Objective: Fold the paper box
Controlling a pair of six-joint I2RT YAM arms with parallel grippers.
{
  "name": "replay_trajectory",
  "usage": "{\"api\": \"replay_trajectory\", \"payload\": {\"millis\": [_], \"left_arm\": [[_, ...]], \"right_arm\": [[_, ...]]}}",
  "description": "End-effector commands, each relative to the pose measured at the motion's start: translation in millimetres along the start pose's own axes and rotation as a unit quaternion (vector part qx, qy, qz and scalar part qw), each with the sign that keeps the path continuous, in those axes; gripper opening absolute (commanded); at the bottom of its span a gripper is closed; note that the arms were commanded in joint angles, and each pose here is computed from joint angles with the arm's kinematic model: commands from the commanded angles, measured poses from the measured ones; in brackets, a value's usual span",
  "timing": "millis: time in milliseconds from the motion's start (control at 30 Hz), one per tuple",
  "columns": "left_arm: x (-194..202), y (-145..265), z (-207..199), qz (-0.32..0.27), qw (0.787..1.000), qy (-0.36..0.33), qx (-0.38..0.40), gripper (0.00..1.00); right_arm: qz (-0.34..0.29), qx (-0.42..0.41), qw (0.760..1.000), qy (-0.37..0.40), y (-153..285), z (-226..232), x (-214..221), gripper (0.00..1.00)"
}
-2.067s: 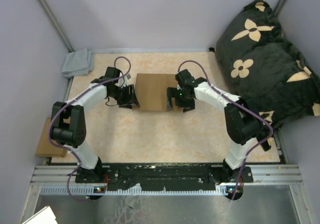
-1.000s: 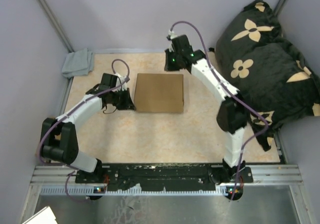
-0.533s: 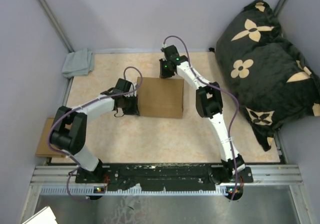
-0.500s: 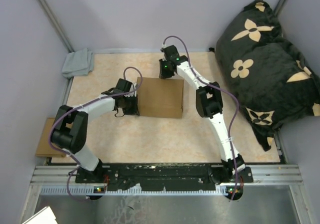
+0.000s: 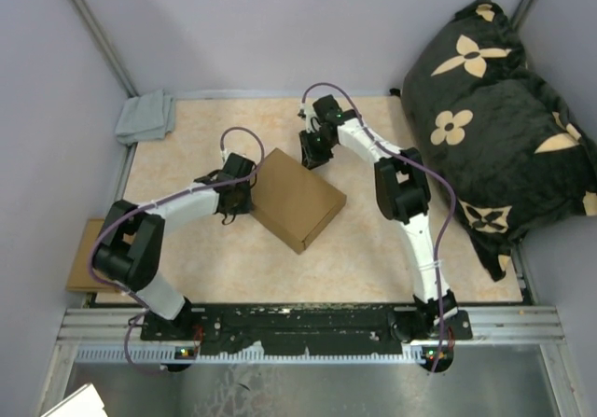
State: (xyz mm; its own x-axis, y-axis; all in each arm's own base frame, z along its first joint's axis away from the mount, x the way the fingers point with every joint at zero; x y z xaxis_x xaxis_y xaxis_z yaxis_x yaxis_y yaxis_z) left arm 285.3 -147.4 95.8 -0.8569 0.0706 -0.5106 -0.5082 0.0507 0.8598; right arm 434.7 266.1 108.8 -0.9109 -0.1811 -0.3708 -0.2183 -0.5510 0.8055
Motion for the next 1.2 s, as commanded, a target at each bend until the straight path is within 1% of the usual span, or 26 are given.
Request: {"api": "replay_trajectory", "payload": {"millis": [0,100,167,233,333,400,467,533,600,700,733,800,867,900,967,1033,1100,1167], "left_arm": [[-33,33,-27,-0.154,0.983,0.054,0.08,0.05],[-20,47,-20,-0.149,0.984,0.046,0.083,0.1],[-7,55,-11,-0.13,0.989,0.03,0.071,0.11],[4,63,-5,-0.108,0.992,0.018,0.065,0.12],[23,70,-2,-0.05,0.996,0.018,0.072,0.11],[37,71,-5,-0.004,0.995,0.026,0.093,0.1],[50,68,-7,0.041,0.993,0.047,0.098,0.09],[62,63,-7,0.077,0.991,0.069,0.084,0.07],[68,56,-7,0.094,0.989,0.084,0.076,0.07],[64,42,-19,0.109,0.984,0.101,0.095,0.07],[57,38,-27,0.11,0.981,0.112,0.112,0.07],[31,34,-47,0.09,0.976,0.121,0.154,0.07],[0,37,-70,0.055,0.968,0.127,0.208,0.08],[-14,39,-80,0.04,0.963,0.13,0.232,0.08],[-32,42,-92,0.027,0.958,0.132,0.254,0.08],[-37,42,-94,0.025,0.959,0.13,0.25,0.08],[-30,43,-89,0.031,0.963,0.127,0.234,0.08],[-16,46,-78,0.04,0.969,0.122,0.211,0.09]], "right_arm": [[0.054,-0.069,0.996,0.001,12,71,27,0.25],[0.01,0.001,0.998,-0.062,20,48,10,0.25],[-0.026,0.04,0.992,-0.114,34,27,3,0.24],[-0.057,0.086,0.983,-0.154,50,4,7,0.24],[-0.089,0.152,0.967,-0.182,76,-25,23,0.24],[-0.092,0.177,0.963,-0.184,88,-34,36,0.24],[-0.08,0.189,0.962,-0.18,93,-37,52,0.24],[-0.077,0.181,0.964,-0.179,96,-35,63,0.24],[-0.069,0.163,0.968,-0.176,94,-30,74,0.24],[-0.037,0.109,0.985,-0.133,82,-3,85,0.24],[-0.025,0.082,0.99,-0.113,77,11,89,0.24],[-0.008,0.024,0.996,-0.08,71,40,95,0.24],[0.004,-0.044,0.997,-0.067,67,68,101,0.24],[0.005,-0.061,0.996,-0.069,66,76,103,0.24],[0.006,-0.068,0.994,-0.082,62,80,106,0.24],[0.004,-0.044,0.994,-0.098,59,75,108,0.24],[0.004,-0.003,0.995,-0.103,58,65,110,0.24],[-0.001,0.032,0.994,-0.108,61,53,111,0.24]]}}
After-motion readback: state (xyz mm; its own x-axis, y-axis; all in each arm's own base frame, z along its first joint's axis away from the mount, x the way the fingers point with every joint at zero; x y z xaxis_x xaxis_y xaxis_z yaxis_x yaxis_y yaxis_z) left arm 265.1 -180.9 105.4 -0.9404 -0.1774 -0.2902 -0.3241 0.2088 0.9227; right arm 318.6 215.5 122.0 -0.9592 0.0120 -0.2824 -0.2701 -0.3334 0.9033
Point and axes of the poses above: each gripper's point midway between its finger pads, its own y axis back along the fingers, its own z axis along the line the jaws close on, x = y × z, the point moved 8 cm from there along y, back along the fingers, and after that the axes turned 7 degrees about -y, right-handed, at the moved point
